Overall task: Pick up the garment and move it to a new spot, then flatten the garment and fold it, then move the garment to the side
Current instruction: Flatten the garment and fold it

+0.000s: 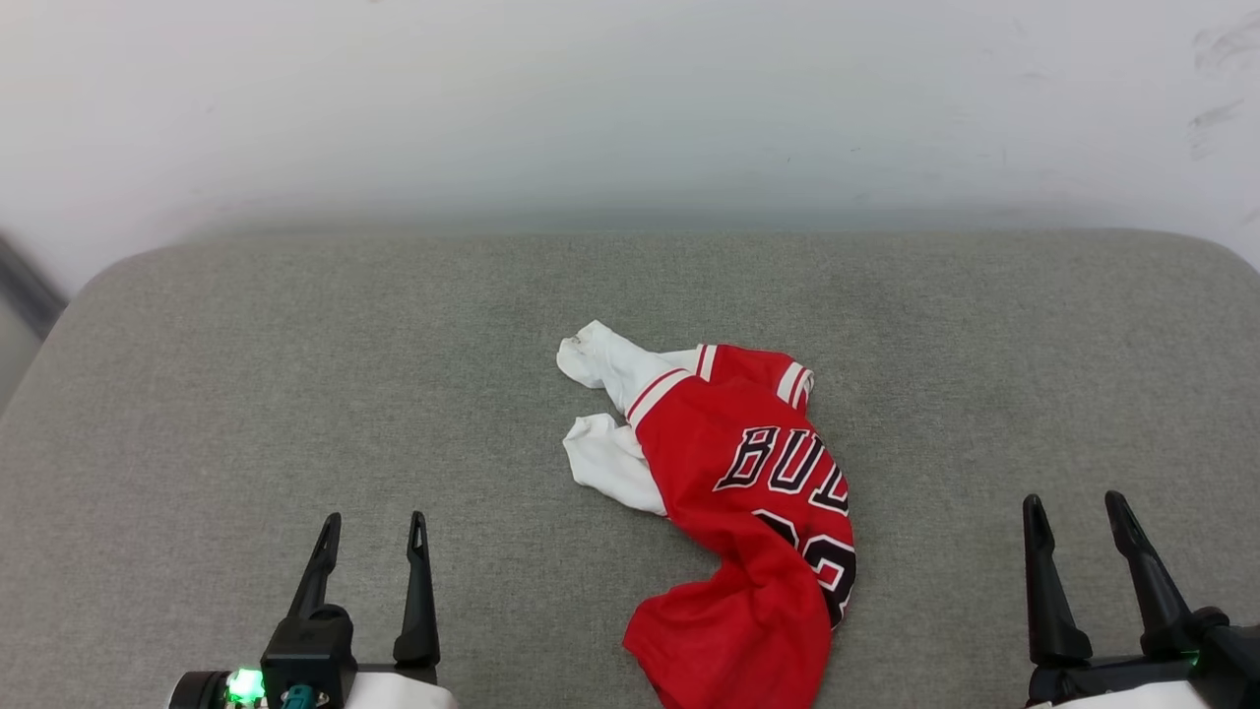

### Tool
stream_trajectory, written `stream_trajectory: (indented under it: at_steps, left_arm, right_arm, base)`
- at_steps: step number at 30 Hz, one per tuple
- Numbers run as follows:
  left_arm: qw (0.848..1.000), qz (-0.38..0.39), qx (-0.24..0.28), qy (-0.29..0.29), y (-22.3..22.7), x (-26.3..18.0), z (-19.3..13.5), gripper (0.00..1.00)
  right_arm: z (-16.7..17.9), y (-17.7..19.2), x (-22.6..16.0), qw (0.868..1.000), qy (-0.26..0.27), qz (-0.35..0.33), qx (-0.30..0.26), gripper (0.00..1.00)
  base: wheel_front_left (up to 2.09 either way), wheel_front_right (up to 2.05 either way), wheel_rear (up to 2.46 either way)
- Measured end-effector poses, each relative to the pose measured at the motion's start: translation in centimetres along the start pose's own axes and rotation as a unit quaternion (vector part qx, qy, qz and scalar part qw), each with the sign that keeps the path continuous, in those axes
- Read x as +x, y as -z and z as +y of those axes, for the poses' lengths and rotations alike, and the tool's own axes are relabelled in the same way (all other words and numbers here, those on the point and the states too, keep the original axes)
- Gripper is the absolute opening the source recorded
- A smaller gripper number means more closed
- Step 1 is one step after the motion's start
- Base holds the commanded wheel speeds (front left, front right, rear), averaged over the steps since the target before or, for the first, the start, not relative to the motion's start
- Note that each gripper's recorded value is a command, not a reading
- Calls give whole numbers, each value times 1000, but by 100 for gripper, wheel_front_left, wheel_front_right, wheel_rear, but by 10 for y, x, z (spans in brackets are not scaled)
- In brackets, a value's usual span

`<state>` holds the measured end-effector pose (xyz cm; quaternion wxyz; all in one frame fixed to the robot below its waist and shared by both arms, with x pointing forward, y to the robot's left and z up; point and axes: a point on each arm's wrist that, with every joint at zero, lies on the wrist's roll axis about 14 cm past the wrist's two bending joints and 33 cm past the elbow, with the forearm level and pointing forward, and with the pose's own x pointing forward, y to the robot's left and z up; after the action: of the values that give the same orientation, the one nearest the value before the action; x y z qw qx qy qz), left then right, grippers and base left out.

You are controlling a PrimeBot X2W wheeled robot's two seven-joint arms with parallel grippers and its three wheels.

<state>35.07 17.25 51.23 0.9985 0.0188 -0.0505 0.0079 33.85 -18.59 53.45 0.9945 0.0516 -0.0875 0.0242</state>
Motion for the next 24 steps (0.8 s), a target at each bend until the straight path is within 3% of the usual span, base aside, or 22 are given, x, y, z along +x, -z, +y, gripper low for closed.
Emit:
stream_trajectory:
  at_steps: [12,24]
  left_arm:
    - [1000,-12,3,19,-7,12,-3,100]
    - [985,-130,57,102,-89,113,-11,100]
  right_arm:
    - [1,1,0,1000,-1,2,0,100]
    - [2,8,20,1000,-7,8,-12,100]
  base:
    - [0,0,0]
    - [0,0,0]
